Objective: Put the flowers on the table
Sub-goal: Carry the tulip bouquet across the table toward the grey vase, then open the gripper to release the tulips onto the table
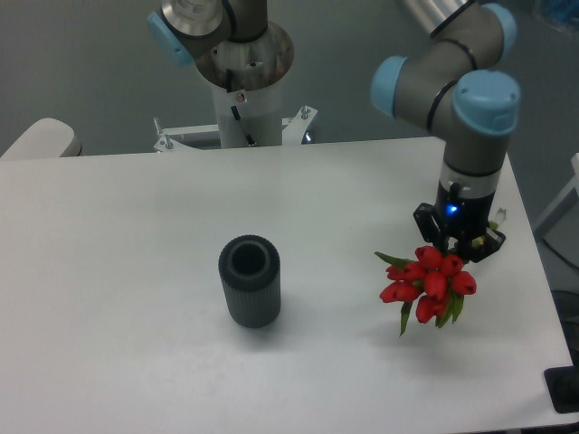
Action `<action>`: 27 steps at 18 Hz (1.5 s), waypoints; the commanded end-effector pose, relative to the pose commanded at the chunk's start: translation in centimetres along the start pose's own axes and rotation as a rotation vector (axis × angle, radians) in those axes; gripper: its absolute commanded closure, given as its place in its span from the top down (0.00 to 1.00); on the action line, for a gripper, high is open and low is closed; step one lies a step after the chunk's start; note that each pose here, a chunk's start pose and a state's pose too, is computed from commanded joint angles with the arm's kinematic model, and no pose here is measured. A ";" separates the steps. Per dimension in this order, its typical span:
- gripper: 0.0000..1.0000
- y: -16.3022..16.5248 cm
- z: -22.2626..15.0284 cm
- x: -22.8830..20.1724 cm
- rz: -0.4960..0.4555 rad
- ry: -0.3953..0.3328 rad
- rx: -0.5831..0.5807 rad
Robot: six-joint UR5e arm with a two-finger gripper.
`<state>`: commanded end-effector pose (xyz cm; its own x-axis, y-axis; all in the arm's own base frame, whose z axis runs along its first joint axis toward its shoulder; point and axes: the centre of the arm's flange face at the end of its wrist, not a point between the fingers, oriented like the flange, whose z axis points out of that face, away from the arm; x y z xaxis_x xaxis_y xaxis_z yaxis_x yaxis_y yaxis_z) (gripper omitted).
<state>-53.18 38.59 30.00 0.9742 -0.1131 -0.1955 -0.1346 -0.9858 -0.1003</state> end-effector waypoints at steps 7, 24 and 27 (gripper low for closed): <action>0.33 -0.6 2.9 1.1 -0.049 0.038 -0.019; 0.44 -4.1 6.0 3.6 0.031 0.032 -0.031; 1.00 -5.4 4.1 2.9 0.045 -0.011 -0.012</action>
<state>-50.38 44.12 25.97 0.9651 -0.1560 -0.2103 -0.1760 -0.9811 -0.0799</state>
